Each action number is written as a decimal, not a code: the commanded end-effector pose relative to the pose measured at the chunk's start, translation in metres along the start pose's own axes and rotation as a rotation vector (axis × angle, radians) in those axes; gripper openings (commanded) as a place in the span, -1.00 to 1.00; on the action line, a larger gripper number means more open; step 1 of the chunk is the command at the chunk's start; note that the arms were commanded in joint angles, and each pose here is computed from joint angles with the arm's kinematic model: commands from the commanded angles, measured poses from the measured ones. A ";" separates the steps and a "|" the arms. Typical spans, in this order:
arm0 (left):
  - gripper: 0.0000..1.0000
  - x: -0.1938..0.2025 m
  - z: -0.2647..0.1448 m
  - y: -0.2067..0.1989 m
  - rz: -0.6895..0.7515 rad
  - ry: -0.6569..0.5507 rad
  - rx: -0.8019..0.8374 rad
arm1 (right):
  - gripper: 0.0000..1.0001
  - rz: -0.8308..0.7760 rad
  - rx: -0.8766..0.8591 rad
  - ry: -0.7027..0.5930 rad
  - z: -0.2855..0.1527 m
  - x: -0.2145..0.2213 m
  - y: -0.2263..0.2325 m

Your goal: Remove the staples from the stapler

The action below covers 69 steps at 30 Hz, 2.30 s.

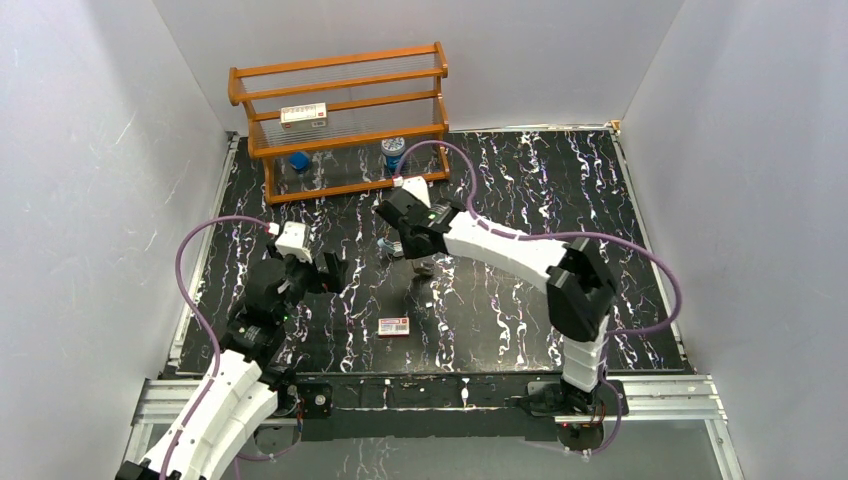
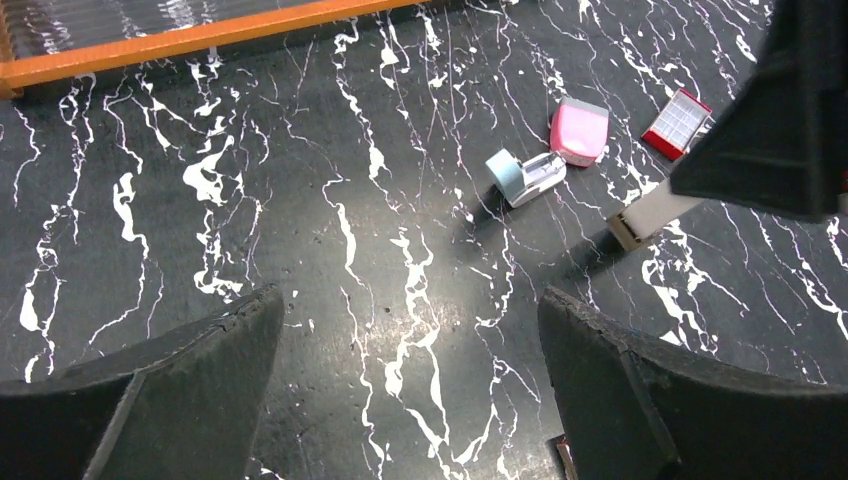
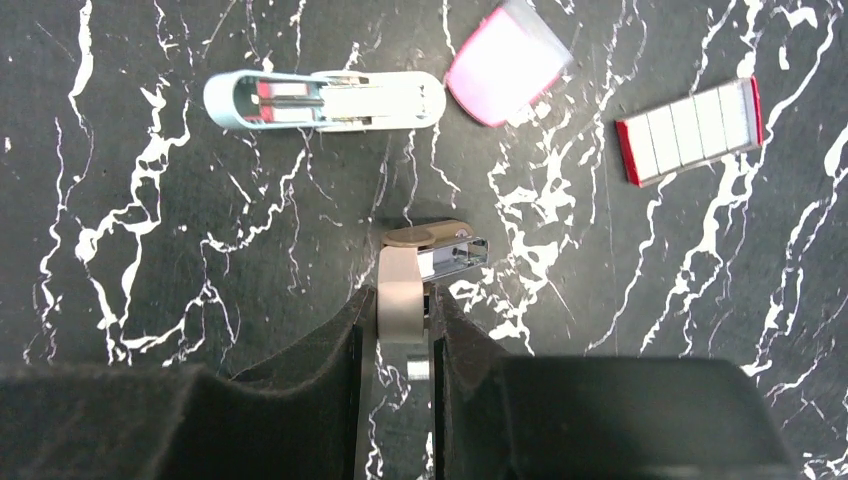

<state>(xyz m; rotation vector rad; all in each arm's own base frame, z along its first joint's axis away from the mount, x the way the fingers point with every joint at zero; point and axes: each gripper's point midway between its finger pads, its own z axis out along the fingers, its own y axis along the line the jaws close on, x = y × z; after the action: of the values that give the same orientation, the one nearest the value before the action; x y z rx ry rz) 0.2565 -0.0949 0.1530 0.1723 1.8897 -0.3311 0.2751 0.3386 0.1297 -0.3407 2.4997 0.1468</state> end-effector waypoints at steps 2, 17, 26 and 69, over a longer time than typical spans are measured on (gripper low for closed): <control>0.87 -0.016 0.003 0.005 0.007 -0.024 -0.036 | -0.66 -0.101 0.074 -0.062 0.005 -0.021 0.011; 0.87 -0.023 0.000 0.018 0.023 -0.048 -0.105 | -0.62 -0.181 0.156 -0.059 0.027 -0.017 0.035; 0.87 -0.018 -0.001 0.020 0.022 -0.027 -0.116 | -0.57 -0.196 0.184 -0.100 0.034 -0.027 0.042; 0.86 -0.006 0.005 0.012 0.033 0.046 -0.066 | 0.86 0.137 0.024 -0.013 0.032 -0.061 -0.162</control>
<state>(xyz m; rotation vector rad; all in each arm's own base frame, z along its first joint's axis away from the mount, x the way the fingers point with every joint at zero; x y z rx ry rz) 0.2600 -0.0793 0.1351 0.1454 1.9840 -0.2163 0.3595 0.1688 0.1236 0.0278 2.5347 0.0087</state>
